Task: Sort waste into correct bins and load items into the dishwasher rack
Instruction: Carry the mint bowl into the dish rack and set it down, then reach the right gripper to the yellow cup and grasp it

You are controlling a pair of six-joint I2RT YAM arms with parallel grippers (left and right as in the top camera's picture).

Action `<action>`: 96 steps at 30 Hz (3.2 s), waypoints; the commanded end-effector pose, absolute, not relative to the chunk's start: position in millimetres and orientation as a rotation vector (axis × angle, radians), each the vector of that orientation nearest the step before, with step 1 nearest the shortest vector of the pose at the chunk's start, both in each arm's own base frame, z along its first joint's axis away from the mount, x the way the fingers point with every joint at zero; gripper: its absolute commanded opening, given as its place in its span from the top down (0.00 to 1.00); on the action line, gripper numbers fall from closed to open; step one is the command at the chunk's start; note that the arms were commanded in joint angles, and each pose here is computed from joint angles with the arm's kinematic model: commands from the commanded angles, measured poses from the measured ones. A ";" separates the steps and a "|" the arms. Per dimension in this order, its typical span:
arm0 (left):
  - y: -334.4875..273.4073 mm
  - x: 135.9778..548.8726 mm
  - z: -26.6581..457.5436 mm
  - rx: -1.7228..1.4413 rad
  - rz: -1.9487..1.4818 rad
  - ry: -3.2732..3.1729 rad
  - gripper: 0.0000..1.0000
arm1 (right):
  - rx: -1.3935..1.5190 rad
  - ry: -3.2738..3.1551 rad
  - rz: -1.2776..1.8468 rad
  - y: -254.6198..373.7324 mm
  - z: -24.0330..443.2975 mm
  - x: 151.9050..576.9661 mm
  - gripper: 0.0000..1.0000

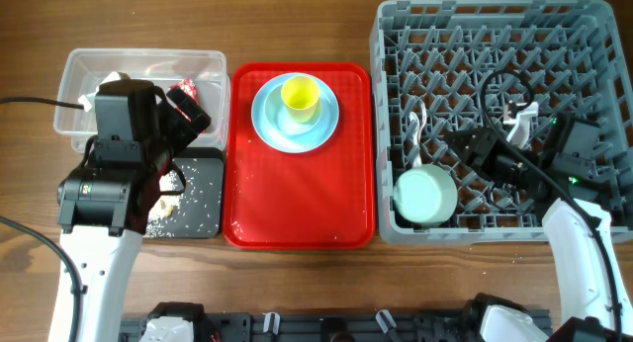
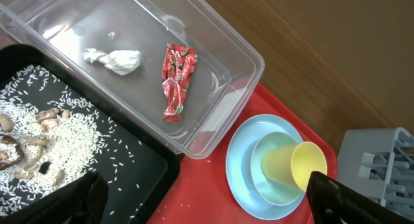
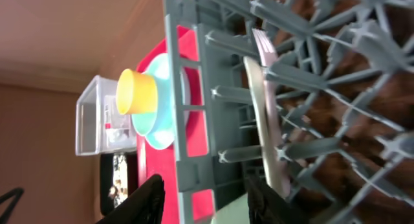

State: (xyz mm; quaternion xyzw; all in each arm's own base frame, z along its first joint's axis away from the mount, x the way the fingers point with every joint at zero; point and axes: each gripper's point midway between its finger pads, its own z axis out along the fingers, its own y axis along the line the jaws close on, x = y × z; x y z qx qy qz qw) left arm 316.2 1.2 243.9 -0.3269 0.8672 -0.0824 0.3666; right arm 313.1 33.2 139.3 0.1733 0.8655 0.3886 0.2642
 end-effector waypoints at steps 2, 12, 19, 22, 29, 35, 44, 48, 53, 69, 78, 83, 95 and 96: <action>1.6 318.4 250.3 -0.826 -0.217 2.217 0.00 | 0.460 2.353 0.983 23.4 157.7 319.6 0.56; 1.6 318.4 250.3 -0.826 -0.217 2.217 0.00 | 0.129 2.449 0.436 46.9 287.9 350.0 0.49; 1.6 318.4 250.3 -0.826 -0.217 2.217 0.00 | -0.513 2.508 0.444 208.5 271.3 408.2 0.46; 1.6 318.4 250.3 -0.826 -0.217 2.217 0.00 | -0.614 2.488 0.383 256.1 233.2 428.9 0.50; 1.6 318.4 250.3 -0.826 -0.217 2.217 0.00 | -0.793 2.525 0.268 321.8 139.3 435.8 0.59; 1.6 318.4 250.3 -0.826 -0.217 2.217 0.00 | -0.816 2.598 0.205 323.1 89.4 438.5 0.62; 1.6 318.4 250.3 -0.826 -0.217 2.217 0.00 | -0.830 2.634 0.190 322.5 72.0 435.2 0.75; 1.6 318.4 250.3 -0.826 -0.217 2.217 0.00 | -0.822 2.612 0.200 322.9 84.9 435.8 0.76; 1.6 318.4 250.3 -0.826 -0.217 2.217 0.00 | -0.791 2.476 0.253 328.3 146.2 440.4 0.76; 1.6 318.4 250.3 -0.826 -0.217 2.217 0.00 | -0.873 2.564 0.297 337.3 113.1 408.0 0.80; 1.6 318.4 250.3 -0.826 -0.217 2.217 0.00 | -0.903 2.591 0.286 335.4 69.8 395.6 0.74; 1.6 318.4 250.3 -0.826 -0.217 2.217 0.00 | -0.880 2.575 0.231 330.9 69.6 402.7 0.80; 1.6 318.4 250.3 -0.826 -0.217 2.217 0.00 | -0.848 2.475 0.442 341.1 158.2 389.6 0.96; 1.6 318.4 250.3 -0.826 -0.217 2.217 0.00 | -0.838 2.442 0.490 341.1 178.7 386.1 0.96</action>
